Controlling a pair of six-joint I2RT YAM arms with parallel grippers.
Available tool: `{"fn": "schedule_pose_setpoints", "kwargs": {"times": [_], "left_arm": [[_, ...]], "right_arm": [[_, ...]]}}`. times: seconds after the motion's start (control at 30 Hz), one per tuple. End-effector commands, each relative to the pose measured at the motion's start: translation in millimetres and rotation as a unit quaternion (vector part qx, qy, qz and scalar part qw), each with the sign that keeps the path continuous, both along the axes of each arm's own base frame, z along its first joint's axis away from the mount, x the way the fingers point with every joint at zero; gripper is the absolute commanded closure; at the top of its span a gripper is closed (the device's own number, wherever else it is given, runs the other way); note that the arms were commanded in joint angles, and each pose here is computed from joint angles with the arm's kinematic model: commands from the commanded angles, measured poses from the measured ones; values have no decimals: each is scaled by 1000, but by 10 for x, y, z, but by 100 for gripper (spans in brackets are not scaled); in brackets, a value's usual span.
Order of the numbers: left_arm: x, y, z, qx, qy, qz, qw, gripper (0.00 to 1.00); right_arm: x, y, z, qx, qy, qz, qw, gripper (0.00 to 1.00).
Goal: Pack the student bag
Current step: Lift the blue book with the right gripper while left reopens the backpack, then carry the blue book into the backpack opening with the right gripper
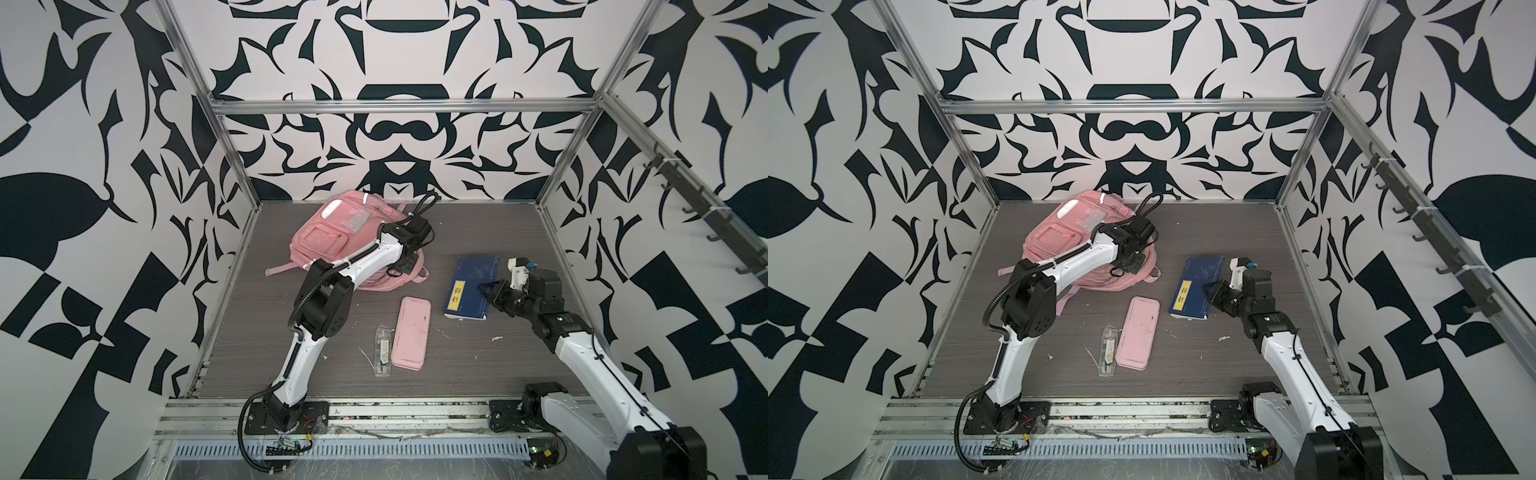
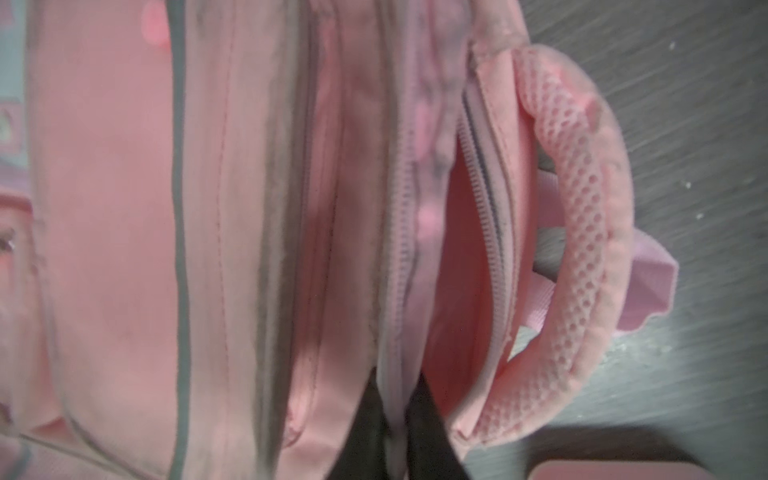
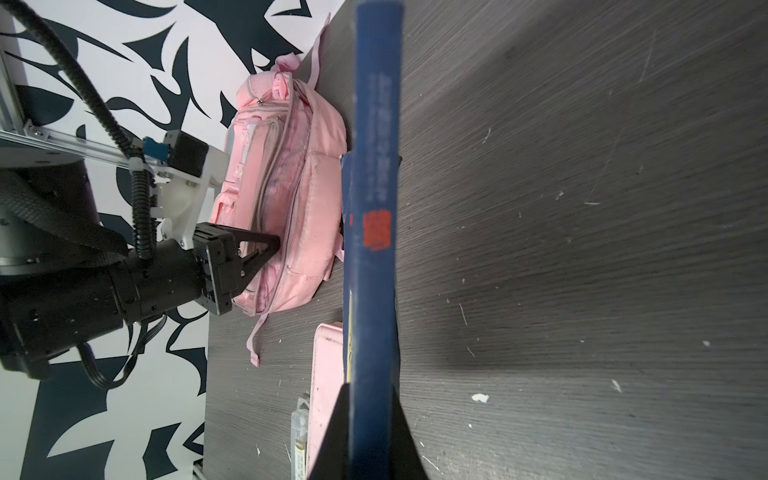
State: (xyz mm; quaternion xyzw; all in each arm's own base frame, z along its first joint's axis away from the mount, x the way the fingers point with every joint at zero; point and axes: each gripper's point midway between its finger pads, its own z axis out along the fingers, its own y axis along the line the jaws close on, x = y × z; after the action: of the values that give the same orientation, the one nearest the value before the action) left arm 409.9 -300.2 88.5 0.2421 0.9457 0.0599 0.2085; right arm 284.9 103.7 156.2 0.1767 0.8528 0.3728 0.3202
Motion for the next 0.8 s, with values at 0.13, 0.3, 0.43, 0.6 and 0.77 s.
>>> {"fn": "schedule_pose_setpoints", "kwargs": {"times": [0.13,0.3,0.43,0.6,0.77], "left_arm": [[128,73,372,24,-32,-1,999,100],[253,71,788,31,-77,-10,997,100],[337,61,1053,38,-105,-18,994,100],[406,65,1350,37,-134,-17,990,100],[412,77,1643,20,-163,-16,986,100]], "right_arm": [[87,37,203,20,-41,4,999,100],[232,108,335,47,-51,10,998,100],[418,195,461,84,-62,16,994,100],[635,404,628,110,-78,31,990,100],[821,752,815,107,-98,58,988,100]]}}
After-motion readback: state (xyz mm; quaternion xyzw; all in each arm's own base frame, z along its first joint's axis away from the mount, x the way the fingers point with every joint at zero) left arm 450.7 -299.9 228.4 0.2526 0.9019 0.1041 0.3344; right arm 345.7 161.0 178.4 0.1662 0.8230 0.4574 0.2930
